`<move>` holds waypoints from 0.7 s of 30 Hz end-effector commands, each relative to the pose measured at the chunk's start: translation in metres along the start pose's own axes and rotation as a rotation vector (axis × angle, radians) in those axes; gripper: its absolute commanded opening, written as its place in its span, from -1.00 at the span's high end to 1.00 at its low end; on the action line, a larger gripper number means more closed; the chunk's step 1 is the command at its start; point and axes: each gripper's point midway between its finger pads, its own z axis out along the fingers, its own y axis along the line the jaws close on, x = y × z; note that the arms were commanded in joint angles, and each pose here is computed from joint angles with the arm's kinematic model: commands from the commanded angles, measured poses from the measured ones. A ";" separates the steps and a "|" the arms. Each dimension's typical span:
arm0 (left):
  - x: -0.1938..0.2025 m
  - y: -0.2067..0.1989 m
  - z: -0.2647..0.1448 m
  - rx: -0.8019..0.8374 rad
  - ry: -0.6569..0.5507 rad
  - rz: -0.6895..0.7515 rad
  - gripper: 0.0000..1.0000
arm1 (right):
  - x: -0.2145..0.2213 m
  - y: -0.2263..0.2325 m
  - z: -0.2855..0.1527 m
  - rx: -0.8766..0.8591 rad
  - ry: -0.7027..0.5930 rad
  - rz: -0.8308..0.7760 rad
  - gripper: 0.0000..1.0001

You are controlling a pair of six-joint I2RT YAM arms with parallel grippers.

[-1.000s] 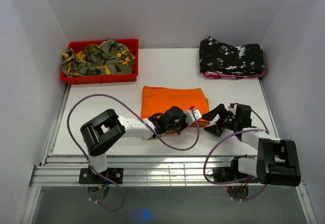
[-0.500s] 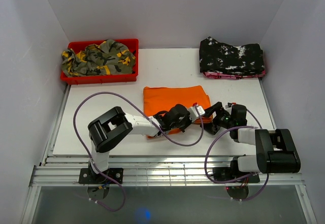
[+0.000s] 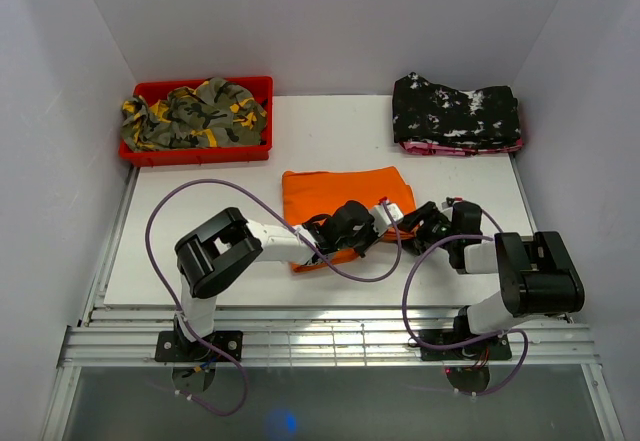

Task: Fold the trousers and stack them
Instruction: Neatly place the folded trousers to the corner

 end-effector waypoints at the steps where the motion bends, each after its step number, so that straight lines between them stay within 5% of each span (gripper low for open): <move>1: -0.017 -0.002 0.003 0.021 -0.040 -0.017 1.00 | -0.016 0.016 0.006 -0.048 -0.047 -0.071 -0.11; 8: -0.015 -0.003 -0.001 0.032 -0.036 -0.021 1.00 | -0.017 0.024 0.010 -0.084 -0.035 -0.115 0.76; 10: -0.018 -0.002 -0.002 0.028 -0.039 -0.019 0.97 | -0.018 0.033 0.010 -0.117 -0.028 -0.156 0.83; 12: -0.023 0.001 -0.006 0.014 -0.045 -0.023 0.66 | -0.016 0.044 0.008 -0.152 -0.006 -0.225 0.84; 14: -0.039 0.009 -0.018 -0.010 -0.072 -0.038 0.12 | -0.020 0.057 0.008 -0.167 -0.001 -0.326 0.85; 21: -0.077 0.049 -0.098 -0.087 -0.097 -0.116 -0.42 | -0.037 0.099 0.013 -0.141 0.007 -0.750 0.84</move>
